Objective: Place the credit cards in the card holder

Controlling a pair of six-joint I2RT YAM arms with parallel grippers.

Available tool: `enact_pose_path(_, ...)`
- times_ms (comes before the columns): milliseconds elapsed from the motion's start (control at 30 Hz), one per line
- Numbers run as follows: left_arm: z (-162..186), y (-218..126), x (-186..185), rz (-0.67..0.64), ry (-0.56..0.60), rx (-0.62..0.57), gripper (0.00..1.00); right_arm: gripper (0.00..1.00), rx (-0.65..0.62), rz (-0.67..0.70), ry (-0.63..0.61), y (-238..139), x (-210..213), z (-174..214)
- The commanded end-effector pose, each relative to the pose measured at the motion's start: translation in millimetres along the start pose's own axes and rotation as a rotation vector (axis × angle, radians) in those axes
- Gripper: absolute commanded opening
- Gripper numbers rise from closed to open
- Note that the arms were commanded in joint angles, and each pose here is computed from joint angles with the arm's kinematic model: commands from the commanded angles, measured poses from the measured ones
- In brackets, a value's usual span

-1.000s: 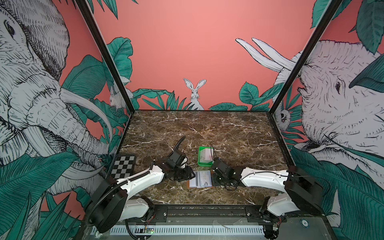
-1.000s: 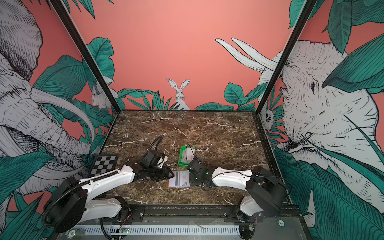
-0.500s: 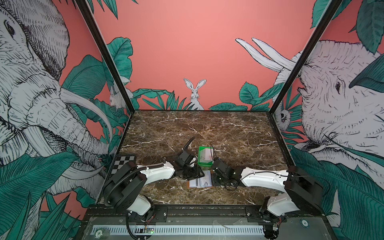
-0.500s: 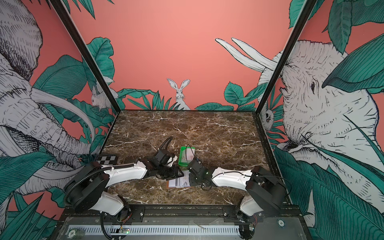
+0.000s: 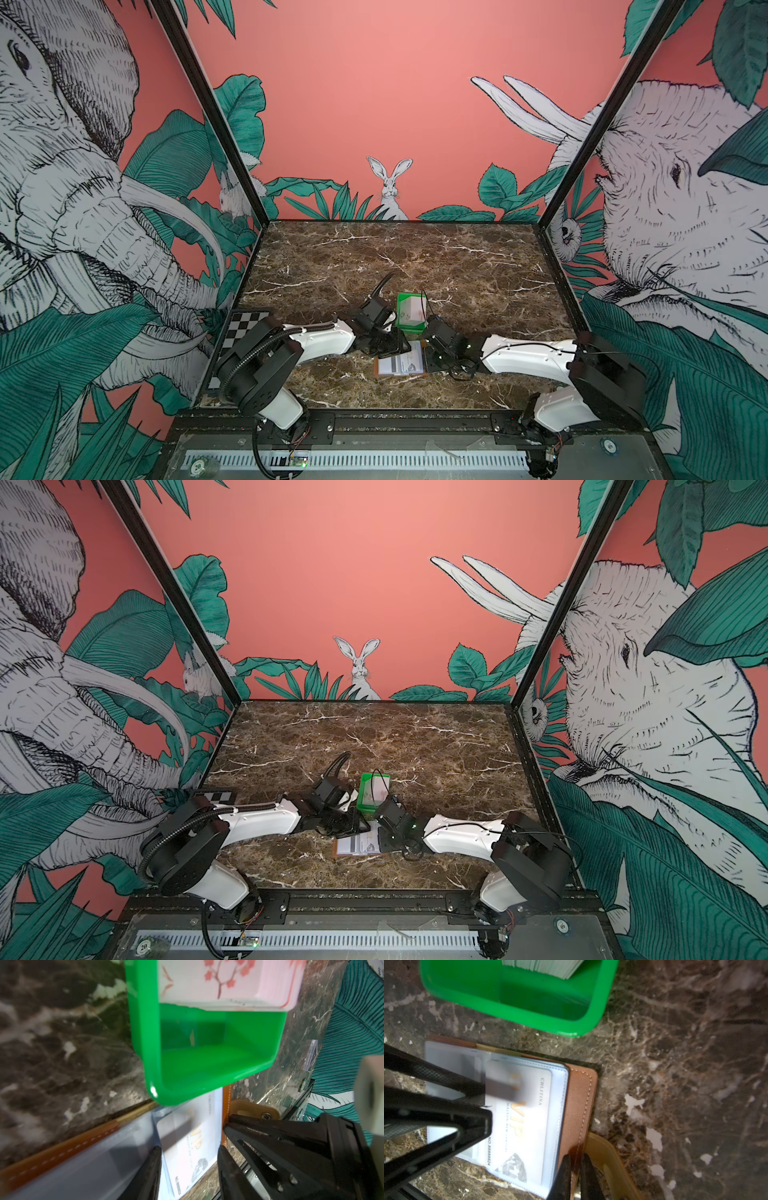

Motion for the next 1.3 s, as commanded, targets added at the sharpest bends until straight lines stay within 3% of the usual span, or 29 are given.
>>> enact_pose_path(0,-2.0,-0.4,-8.9,0.021,0.011,-0.009,0.45,0.12,-0.015,0.009,-0.004,-1.0,1.7,-3.9)
enact_pose_path(700,6.1,-3.4,-11.3,-0.058,0.036,0.002,0.45,0.11,-0.010,0.012,-0.003,1.0,0.8,-2.1)
enact_pose_path(1267,18.0,-57.8,35.1,-0.103,-0.017,-0.060,0.56,0.11,-0.005,0.004,-0.016,2.1,4.4,-6.8)
Point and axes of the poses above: each gripper's point midway between its finger pads, its own y axis out along the fingers, its own x axis along the line the jaws close on, z = x × y, the point moved 9 cm from there along -y, back along the fingers, and after that the axes turned 15 degrees about -y, right-handed, at the moved point
